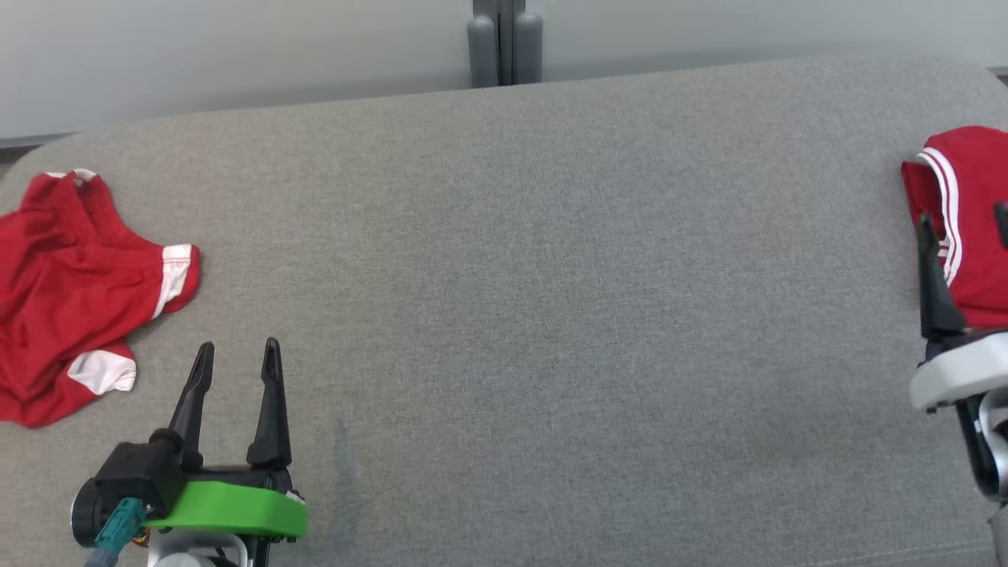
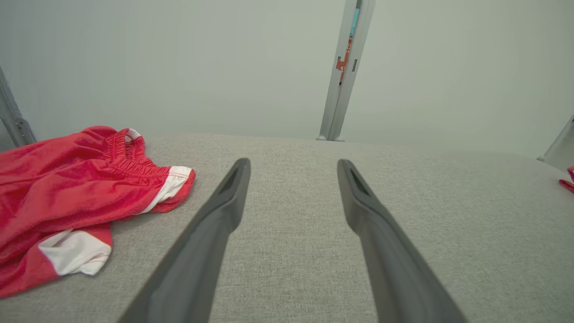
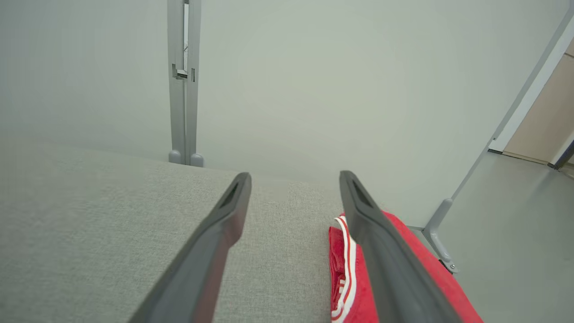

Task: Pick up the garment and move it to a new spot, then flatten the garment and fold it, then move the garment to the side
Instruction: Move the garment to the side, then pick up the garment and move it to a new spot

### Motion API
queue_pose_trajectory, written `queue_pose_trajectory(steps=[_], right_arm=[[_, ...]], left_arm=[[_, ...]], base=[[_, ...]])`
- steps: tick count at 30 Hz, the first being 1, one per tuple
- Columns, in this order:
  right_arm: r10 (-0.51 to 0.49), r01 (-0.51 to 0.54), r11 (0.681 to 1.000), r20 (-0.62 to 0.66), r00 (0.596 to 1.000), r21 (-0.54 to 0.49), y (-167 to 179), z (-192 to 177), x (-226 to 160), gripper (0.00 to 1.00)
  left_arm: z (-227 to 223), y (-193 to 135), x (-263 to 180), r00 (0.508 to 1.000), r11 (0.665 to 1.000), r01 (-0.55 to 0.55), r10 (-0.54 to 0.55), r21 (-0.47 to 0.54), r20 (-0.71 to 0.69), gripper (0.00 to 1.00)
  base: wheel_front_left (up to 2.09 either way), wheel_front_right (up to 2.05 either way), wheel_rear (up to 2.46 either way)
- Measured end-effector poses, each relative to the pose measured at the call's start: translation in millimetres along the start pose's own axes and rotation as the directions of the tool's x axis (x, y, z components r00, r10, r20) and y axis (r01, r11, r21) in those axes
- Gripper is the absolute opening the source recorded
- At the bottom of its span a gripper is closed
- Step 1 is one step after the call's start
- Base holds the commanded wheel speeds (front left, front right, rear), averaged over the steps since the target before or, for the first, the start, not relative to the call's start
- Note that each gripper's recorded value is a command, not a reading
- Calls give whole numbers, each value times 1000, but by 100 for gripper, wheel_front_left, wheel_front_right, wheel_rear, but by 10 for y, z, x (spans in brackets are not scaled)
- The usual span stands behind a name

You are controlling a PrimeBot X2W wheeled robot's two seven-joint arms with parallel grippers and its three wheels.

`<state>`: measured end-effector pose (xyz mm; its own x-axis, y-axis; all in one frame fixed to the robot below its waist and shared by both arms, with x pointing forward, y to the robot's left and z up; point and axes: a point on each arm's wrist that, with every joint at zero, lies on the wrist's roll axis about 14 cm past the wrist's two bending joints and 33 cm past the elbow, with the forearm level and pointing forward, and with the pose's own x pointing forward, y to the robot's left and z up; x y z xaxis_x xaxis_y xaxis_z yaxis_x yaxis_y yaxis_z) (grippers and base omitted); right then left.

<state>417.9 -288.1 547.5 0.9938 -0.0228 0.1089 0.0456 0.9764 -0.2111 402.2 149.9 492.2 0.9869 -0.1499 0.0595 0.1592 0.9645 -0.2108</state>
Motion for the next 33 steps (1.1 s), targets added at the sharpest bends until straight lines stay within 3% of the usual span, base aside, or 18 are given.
queue_pose_trajectory(steps=[14,33], right_arm=[[54,-56,977,16,998,206,654,156,-610,100],[107,-104,966,1,994,235,882,99,-640,100]], left_arm=[[238,160,-495,994,996,-86,86,-2,62,100],[198,201,-582,993,994,-108,108,-10,51,100]], base=[[0,0,0],[0,0,0]])
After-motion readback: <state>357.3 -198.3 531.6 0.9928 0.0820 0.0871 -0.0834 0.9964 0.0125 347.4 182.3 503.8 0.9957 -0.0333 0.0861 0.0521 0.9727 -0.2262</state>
